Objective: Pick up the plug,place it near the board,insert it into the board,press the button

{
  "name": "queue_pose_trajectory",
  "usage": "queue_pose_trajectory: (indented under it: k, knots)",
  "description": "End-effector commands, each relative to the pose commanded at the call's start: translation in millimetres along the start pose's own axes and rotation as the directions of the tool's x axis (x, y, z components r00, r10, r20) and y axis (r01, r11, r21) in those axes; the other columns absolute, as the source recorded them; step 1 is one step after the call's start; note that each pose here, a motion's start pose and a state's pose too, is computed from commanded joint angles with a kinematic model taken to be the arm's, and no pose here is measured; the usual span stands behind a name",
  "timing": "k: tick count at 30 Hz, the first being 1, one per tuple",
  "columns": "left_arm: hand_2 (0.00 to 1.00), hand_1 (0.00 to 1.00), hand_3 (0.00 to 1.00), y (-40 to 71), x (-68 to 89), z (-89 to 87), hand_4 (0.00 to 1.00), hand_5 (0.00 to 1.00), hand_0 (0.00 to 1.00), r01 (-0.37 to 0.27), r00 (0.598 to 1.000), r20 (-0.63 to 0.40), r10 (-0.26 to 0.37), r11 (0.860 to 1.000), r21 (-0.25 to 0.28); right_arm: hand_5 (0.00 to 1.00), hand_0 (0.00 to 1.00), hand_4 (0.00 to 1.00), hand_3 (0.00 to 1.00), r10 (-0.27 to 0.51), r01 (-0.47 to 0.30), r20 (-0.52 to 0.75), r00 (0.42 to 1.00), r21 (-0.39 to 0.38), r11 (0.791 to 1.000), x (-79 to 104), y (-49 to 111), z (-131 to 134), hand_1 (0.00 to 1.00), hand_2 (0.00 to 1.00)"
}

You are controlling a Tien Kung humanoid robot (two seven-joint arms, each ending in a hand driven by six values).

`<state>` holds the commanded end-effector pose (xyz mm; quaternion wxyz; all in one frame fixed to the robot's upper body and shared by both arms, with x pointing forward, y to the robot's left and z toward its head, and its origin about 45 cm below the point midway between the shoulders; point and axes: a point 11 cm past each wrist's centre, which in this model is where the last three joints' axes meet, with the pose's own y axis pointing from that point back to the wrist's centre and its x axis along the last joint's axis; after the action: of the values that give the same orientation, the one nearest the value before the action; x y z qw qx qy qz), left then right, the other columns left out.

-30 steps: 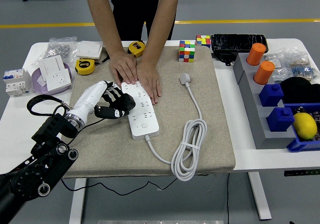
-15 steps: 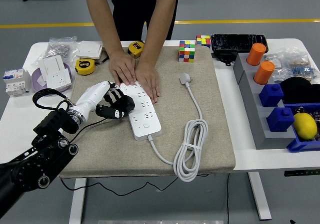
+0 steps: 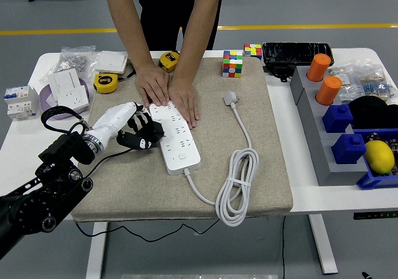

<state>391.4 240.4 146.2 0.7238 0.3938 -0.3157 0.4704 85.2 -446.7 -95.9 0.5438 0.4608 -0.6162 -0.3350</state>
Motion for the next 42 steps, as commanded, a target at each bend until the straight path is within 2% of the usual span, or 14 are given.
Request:
queue_pose_trajectory:
  k: [13, 20, 21, 26, 27, 32, 33, 38, 39, 42]
  knots:
    - [0.293, 0.319, 0.385, -2.3, -1.7, 5.5, 0.806, 0.002, 0.445, 0.007, 1.000, 0.003, -0.007, 1.000, -0.014, 0.998, 0.891, 0.998, 0.774, 0.002, -0.002, 0.001, 1.000, 0.000, 1.000, 1.1, 0.0, 0, 0.767, 0.745]
    - [0.296, 0.325, 0.384, -0.4, -2.4, 6.8, 0.815, 0.002, 0.447, 0.013, 0.999, -0.045, -0.014, 1.000, -0.022, 0.998, 0.891, 0.998, 0.774, 0.001, -0.001, 0.002, 1.000, 0.000, 1.000, 2.0, 0.0, 1, 0.767, 0.744]
    - [0.480, 0.558, 0.456, 0.1, -2.9, 7.1, 0.998, 0.208, 0.539, 0.018, 0.998, -0.060, -0.020, 1.000, -0.025, 0.998, 0.891, 0.998, 0.775, 0.001, -0.001, 0.002, 1.000, 0.000, 1.000, 2.0, 0.0, 1, 0.767, 0.745]
    - [0.480, 0.558, 0.456, 1.3, -4.5, 8.1, 0.998, 0.208, 0.539, 0.040, 0.995, -0.095, -0.043, 0.999, -0.030, 0.998, 0.891, 0.998, 0.775, -0.001, 0.001, 0.004, 1.000, -0.002, 1.000, 2.0, 0.1, 1, 0.767, 0.745]
    - [0.696, 0.747, 0.706, 1.5, -5.3, 8.1, 0.998, 0.414, 0.703, 0.047, 0.993, -0.103, -0.050, 0.998, -0.030, 0.998, 0.894, 0.998, 0.775, -0.003, 0.003, 0.004, 1.000, -0.001, 1.000, 1.9, 0.1, 1, 0.768, 0.745]
    - [0.696, 0.747, 0.706, 2.3, -8.4, 7.8, 0.998, 0.414, 0.703, 0.067, 0.990, -0.124, -0.070, 0.997, -0.030, 0.998, 0.894, 0.998, 0.775, -0.005, 0.005, 0.010, 1.000, -0.002, 1.000, 2.4, 0.1, 1, 0.768, 0.745]
    - [0.848, 0.892, 0.873, 2.4, -8.6, 7.8, 0.998, 0.551, 0.839, 0.068, 0.989, -0.128, -0.071, 0.997, -0.031, 0.998, 0.915, 0.998, 0.777, -0.006, 0.006, 0.010, 1.000, -0.002, 1.000, 2.5, 0.1, 1, 0.768, 0.746]
    - [0.848, 0.892, 0.873, 2.3, -5.7, 9.0, 0.998, 0.551, 0.839, 0.059, 0.985, -0.160, -0.064, 0.998, -0.036, 0.998, 0.915, 0.998, 0.777, -0.003, 0.003, 0.011, 1.000, -0.001, 1.000, 3.2, 0.1, 1, 0.768, 0.746]
    - [0.877, 0.912, 0.900, 2.2, -4.6, 9.4, 0.998, 0.628, 0.860, 0.055, 0.984, -0.166, -0.060, 0.998, -0.037, 0.998, 0.921, 0.998, 0.775, -0.003, 0.003, 0.012, 1.000, -0.001, 1.000, 3.2, 0.1, 1, 0.769, 0.746]
    - [0.877, 0.912, 0.900, 2.2, -1.5, 10.3, 0.998, 0.628, 0.860, 0.044, 0.982, -0.180, -0.050, 0.998, -0.040, 0.998, 0.921, 0.998, 0.775, -0.001, 0.001, 0.012, 1.000, 0.000, 1.000, 3.4, 0.0, 1, 0.769, 0.746]
